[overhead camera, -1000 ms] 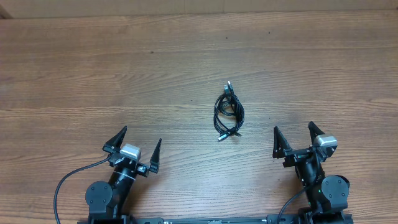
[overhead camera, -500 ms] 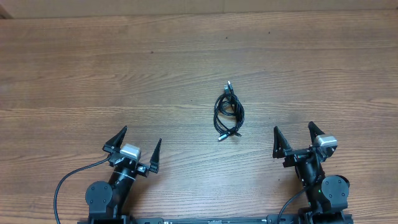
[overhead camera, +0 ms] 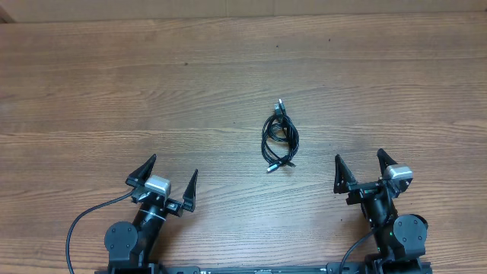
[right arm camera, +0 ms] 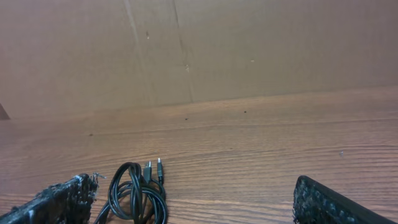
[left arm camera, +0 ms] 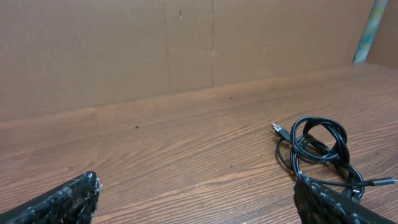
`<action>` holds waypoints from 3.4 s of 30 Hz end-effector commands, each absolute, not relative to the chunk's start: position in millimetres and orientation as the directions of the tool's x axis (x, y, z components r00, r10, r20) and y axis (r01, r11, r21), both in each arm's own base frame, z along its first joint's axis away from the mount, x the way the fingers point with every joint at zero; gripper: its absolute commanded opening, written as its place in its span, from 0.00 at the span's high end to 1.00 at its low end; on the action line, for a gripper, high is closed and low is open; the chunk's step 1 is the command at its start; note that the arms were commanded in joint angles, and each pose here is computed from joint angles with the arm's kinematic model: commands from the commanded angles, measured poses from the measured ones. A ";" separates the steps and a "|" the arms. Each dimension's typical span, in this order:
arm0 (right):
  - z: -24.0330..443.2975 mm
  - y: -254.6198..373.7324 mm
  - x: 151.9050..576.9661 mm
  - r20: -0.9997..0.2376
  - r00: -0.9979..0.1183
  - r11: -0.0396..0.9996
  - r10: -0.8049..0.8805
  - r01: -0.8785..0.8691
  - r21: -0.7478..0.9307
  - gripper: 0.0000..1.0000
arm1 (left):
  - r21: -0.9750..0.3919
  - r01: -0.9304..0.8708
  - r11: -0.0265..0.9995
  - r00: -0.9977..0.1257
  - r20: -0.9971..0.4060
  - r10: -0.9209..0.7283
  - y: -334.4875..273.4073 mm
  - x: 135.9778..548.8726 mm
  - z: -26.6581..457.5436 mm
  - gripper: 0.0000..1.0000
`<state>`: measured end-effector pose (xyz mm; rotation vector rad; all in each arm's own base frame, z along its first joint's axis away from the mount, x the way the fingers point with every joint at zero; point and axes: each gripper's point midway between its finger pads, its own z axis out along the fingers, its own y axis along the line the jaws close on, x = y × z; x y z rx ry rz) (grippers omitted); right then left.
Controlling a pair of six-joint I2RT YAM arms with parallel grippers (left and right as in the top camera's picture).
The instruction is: Untangle cables
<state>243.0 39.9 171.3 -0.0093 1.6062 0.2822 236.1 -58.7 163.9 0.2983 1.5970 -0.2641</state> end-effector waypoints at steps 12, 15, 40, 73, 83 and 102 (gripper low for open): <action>170.4 37.8 243.5 -0.985 -0.050 0.971 0.164 -0.168 0.170 0.00 | -0.026 0.357 0.934 -0.051 -0.999 -0.009 -60.1 235.2 163.7 0.01; 170.4 37.8 243.5 -0.985 -0.050 0.971 0.164 -0.168 0.170 0.00 | -0.046 0.355 0.934 -0.058 -0.998 -0.027 -59.9 235.3 163.6 0.00; 170.4 37.8 243.5 -0.985 -0.050 0.971 0.164 -0.168 0.170 0.00 | -0.141 0.336 0.931 -0.116 -0.987 -0.107 -59.1 202.6 233.3 0.00; 170.4 37.8 243.5 -0.985 -0.050 0.971 0.164 -0.168 0.170 0.00 | -0.247 0.533 0.809 -0.586 -0.798 0.142 -115.3 274.6 271.3 0.00; 170.4 37.8 243.5 -0.985 -0.050 0.971 0.164 -0.168 0.170 0.00 | -0.273 0.637 0.721 -0.670 -0.658 0.344 -193.6 301.7 237.9 0.00; 170.4 37.8 243.5 -0.985 -0.050 0.971 0.164 -0.168 0.170 0.00 | -0.309 0.649 0.696 -0.739 -0.474 0.479 -266.0 337.4 120.0 0.01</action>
